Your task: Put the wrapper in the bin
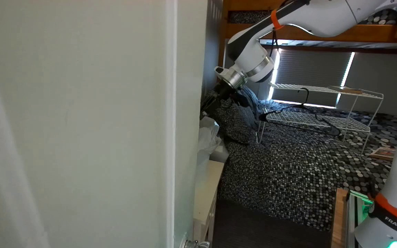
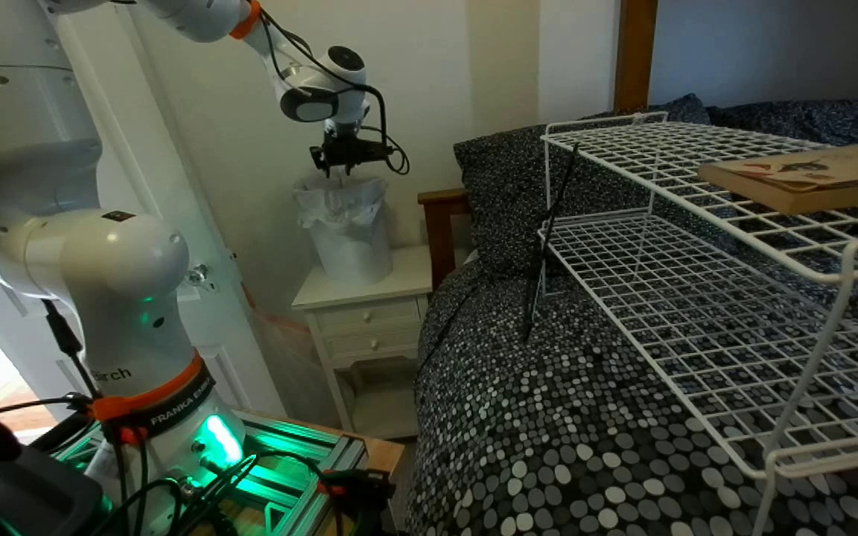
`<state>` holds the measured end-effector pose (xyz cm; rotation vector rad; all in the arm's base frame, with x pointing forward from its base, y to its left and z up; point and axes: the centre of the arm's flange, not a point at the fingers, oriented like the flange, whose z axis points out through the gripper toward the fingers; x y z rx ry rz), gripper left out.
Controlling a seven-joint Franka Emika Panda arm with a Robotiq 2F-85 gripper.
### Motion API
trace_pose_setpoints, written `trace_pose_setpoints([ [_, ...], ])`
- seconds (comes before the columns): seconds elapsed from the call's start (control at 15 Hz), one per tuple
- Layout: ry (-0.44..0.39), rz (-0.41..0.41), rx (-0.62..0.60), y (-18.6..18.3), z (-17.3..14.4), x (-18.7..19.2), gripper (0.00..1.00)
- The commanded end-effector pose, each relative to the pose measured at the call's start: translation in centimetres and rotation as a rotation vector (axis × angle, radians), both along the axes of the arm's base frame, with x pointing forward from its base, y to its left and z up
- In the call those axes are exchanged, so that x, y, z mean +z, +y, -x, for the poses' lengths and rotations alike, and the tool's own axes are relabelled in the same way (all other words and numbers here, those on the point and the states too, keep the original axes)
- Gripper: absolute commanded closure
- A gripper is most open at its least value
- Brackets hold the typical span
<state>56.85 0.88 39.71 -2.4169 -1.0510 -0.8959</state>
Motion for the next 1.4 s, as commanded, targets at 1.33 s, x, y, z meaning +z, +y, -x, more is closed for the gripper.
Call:
trace_pose_setpoints([
  [1.33, 0.279, 0.24, -0.557, -6.5, 10.9, 10.3, 0.0],
])
